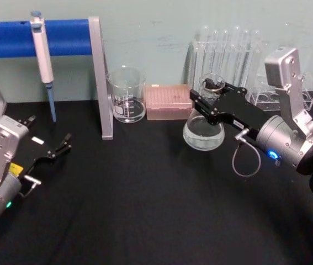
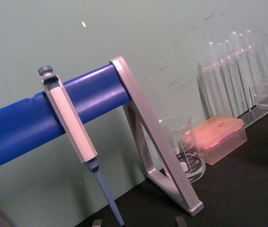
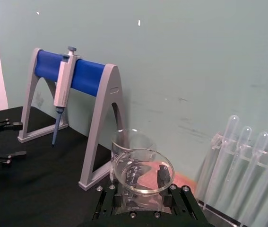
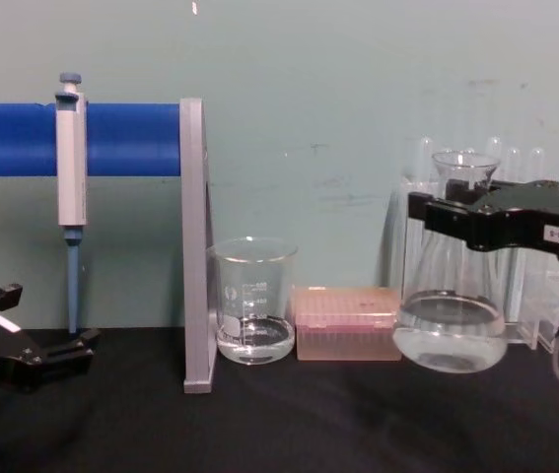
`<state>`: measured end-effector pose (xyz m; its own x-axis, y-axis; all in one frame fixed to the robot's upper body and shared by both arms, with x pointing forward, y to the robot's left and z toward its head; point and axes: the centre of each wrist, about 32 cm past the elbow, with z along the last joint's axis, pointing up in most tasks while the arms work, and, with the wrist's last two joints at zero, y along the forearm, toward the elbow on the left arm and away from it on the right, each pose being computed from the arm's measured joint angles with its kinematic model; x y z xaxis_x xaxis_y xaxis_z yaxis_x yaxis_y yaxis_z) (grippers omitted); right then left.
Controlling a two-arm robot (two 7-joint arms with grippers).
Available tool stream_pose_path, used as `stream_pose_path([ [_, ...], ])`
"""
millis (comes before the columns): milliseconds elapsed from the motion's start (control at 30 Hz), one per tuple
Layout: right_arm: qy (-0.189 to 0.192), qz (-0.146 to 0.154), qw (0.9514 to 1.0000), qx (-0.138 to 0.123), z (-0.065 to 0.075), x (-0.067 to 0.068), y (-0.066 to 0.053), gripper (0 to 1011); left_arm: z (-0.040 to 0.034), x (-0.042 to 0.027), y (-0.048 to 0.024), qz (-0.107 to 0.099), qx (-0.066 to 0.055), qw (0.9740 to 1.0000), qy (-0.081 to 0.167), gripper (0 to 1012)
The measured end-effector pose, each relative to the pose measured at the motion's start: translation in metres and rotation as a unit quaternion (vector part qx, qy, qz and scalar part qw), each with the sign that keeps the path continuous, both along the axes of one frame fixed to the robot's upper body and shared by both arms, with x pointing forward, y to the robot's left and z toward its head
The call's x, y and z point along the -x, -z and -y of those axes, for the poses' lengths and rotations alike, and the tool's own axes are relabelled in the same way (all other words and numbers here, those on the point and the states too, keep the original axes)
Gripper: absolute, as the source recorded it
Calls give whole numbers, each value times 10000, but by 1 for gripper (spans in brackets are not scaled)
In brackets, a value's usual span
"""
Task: Grasp the erlenmeyer flask with one hand, shake it three times, then place it back.
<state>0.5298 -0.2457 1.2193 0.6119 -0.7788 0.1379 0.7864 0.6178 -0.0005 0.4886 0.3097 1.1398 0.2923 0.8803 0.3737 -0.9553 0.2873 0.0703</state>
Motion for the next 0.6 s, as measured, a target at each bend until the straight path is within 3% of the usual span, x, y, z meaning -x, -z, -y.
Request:
stream_pose_path([
  [600,27,-28,10000,-7,-1,-13,11,450,0,0,0,0,0,10000,0,1001],
])
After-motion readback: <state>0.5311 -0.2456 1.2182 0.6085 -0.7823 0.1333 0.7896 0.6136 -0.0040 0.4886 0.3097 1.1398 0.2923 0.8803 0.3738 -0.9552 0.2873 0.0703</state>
